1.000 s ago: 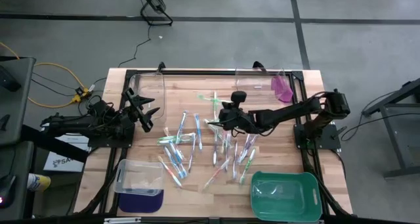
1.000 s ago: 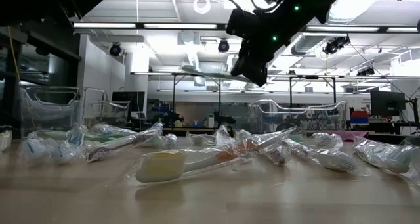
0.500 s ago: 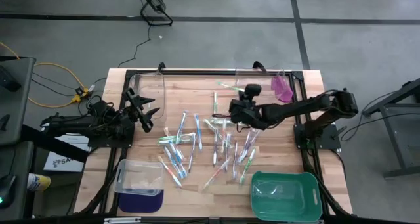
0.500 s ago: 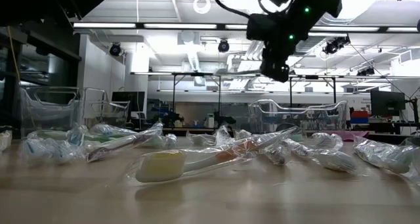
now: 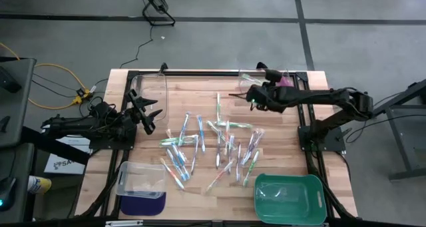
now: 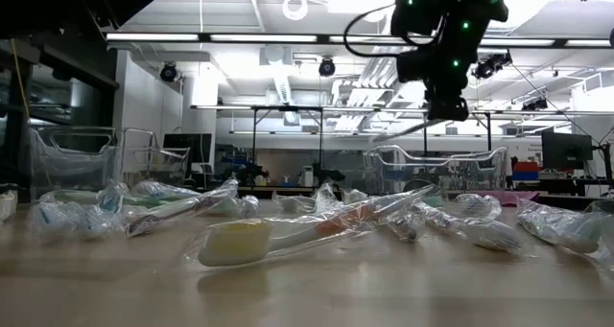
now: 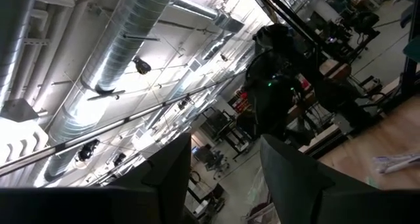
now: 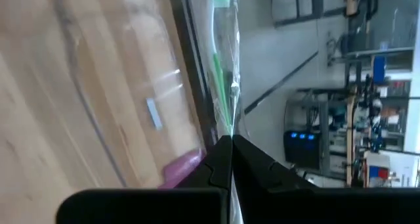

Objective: Pick & Place Toothbrushes
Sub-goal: Put the green toothbrush into the top right transparent bin

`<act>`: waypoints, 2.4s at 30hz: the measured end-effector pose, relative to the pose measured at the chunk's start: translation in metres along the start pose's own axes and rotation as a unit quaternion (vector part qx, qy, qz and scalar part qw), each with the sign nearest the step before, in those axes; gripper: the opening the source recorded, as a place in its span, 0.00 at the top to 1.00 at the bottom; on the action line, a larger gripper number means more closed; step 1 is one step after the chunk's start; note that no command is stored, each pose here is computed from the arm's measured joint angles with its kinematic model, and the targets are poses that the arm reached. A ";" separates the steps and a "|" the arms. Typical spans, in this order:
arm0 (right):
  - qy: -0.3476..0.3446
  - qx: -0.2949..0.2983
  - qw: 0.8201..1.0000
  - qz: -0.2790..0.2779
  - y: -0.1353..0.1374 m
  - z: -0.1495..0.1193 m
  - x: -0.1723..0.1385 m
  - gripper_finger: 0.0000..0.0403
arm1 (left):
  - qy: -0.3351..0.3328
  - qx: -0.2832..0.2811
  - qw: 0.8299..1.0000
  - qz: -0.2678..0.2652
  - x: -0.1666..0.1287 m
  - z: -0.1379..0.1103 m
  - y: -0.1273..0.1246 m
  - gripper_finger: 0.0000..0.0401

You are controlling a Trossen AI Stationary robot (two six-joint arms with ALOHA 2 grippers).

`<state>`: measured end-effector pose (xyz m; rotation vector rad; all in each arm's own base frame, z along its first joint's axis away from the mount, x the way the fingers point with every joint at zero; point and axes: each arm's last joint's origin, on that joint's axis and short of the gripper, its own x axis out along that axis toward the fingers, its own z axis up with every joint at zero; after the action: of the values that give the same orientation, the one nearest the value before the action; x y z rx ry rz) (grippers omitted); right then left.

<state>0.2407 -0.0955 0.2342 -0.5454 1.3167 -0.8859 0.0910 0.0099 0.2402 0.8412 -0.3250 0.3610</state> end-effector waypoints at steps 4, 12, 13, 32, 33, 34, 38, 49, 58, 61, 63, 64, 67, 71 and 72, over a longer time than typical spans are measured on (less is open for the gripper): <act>0.033 -0.003 0.999 0.035 -0.008 -0.008 0.013 0.99 | 0.001 -0.004 1.000 -0.001 0.000 0.000 0.000 0.56; 0.060 0.010 0.997 0.043 -0.018 -0.015 0.026 0.99 | 0.004 -0.007 1.000 -0.004 0.000 -0.001 -0.001 0.56; 0.061 0.011 0.997 0.043 -0.019 -0.015 0.026 0.99 | 0.003 -0.007 1.000 -0.004 0.000 -0.001 -0.001 0.56; 0.055 0.079 0.995 0.002 -0.022 -0.012 0.028 0.68 | 0.005 -0.013 1.000 -0.006 0.000 -0.001 -0.001 0.56; 0.055 0.088 0.995 0.000 -0.022 -0.012 0.028 0.66 | 0.006 -0.012 1.000 -0.007 0.000 -0.001 -0.001 0.56; 0.055 0.097 0.994 0.002 -0.023 -0.012 0.028 0.64 | 0.006 -0.012 1.000 -0.008 0.000 -0.001 -0.001 0.56; 0.038 0.140 0.989 0.031 -0.025 -0.013 0.022 0.59 | 0.007 -0.012 1.000 -0.008 0.000 -0.001 -0.002 0.56; -0.079 0.173 0.955 0.227 -0.022 -0.013 -0.022 0.60 | 0.007 -0.016 1.000 -0.008 0.000 -0.001 -0.002 0.56; -0.111 0.158 0.909 0.370 0.002 0.001 -0.035 0.61 | 0.007 -0.018 1.000 -0.008 0.000 -0.001 -0.002 0.56; -0.102 0.138 0.909 0.379 0.016 0.007 -0.033 0.61 | 0.007 -0.019 1.000 -0.008 0.000 -0.001 -0.002 0.56; -0.096 0.126 0.910 0.383 0.026 0.013 -0.030 0.61 | 0.007 -0.019 1.000 -0.008 0.000 -0.001 -0.002 0.56; -0.095 0.120 0.911 0.384 0.031 0.015 -0.028 0.61 | 0.007 -0.019 1.000 -0.008 0.000 -0.001 -0.002 0.56; -0.093 0.103 0.911 0.388 0.045 0.022 -0.024 0.61 | 0.007 -0.019 1.000 -0.008 0.000 -0.001 -0.002 0.56; -0.097 0.081 0.912 0.391 0.063 0.031 -0.019 0.61 | 0.009 -0.019 1.000 -0.010 0.000 -0.002 -0.002 0.56; -0.097 0.075 0.912 0.392 0.067 0.032 -0.018 0.61 | 0.009 -0.020 1.000 -0.011 0.000 -0.002 -0.002 0.56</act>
<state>0.2879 -0.0466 0.1995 0.0425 1.1262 -0.2472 0.0921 0.0100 0.2377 0.8019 -0.3048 0.3411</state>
